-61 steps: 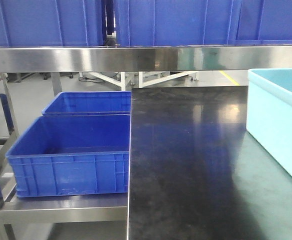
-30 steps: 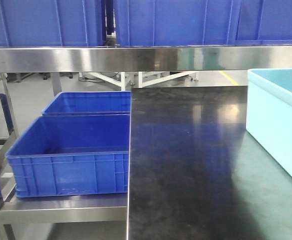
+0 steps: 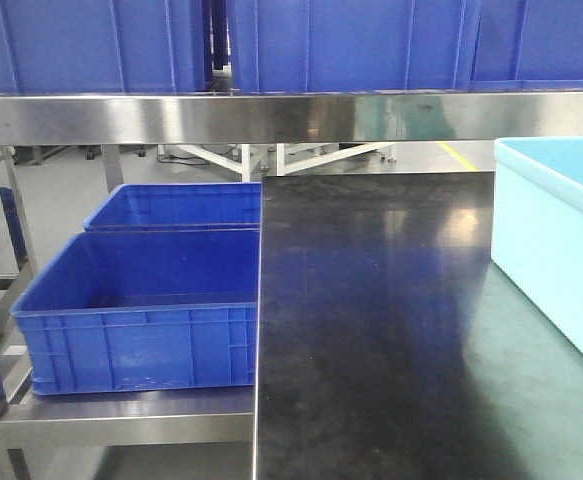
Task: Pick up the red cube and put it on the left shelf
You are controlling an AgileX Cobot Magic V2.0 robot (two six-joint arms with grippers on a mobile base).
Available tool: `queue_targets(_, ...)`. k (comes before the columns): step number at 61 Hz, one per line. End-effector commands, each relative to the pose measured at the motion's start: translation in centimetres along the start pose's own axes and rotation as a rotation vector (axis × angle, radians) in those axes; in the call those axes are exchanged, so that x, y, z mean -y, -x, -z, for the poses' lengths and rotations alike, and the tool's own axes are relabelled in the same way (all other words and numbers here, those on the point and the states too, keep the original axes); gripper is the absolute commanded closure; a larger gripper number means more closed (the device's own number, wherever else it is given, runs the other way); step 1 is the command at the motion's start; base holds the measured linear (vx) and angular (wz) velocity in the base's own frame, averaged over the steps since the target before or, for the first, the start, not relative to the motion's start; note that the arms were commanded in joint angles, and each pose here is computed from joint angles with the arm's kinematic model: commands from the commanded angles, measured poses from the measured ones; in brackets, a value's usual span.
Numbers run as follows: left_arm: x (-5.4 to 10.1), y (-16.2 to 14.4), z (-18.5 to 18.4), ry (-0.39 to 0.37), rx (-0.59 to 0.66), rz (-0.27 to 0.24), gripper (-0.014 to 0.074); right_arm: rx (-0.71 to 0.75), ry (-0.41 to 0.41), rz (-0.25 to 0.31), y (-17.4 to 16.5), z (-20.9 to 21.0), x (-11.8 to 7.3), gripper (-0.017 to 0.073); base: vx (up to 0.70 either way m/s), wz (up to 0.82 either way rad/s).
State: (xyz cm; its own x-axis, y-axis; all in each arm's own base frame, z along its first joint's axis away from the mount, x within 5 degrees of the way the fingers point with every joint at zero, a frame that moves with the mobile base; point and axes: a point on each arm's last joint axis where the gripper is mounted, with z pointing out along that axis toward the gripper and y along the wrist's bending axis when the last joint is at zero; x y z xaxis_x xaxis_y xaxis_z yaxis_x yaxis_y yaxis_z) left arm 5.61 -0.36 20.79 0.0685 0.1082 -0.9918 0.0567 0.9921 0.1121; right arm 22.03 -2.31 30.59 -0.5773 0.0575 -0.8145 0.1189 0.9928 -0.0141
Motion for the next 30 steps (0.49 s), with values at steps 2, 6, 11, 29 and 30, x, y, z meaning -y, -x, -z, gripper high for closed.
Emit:
queue_targets(2,0.0,0.0,-0.1,0.011,0.056,0.009,0.0488,0.215,0.04,0.036,2.3,3.4,-0.9,0.0501,0.0,0.0)
queue_targets(6,0.0,0.0,-0.1,0.011,0.056,0.009,0.0488,0.26,0.078,0.054,2.4,4.8,-1.6,0.0501,0.0,0.0)
queue_targets(11,0.0,0.0,-0.1,0.011,0.056,0.009,0.0488,0.301,0.127,0.076,2.4,6.2,-2.5,0.0501,0.0,0.0)
queue_targets(29,0.0,0.0,-0.1,0.011,0.056,0.009,0.0488,0.332,0.337,0.175,1.7,8.5,-6.2,0.0501,0.0,0.0)
queue_targets(30,0.0,0.0,-0.1,0.011,0.056,0.009,0.0488,0.33,0.346,0.18,1.6,8.5,-6.4,0.0501,0.0,0.0)
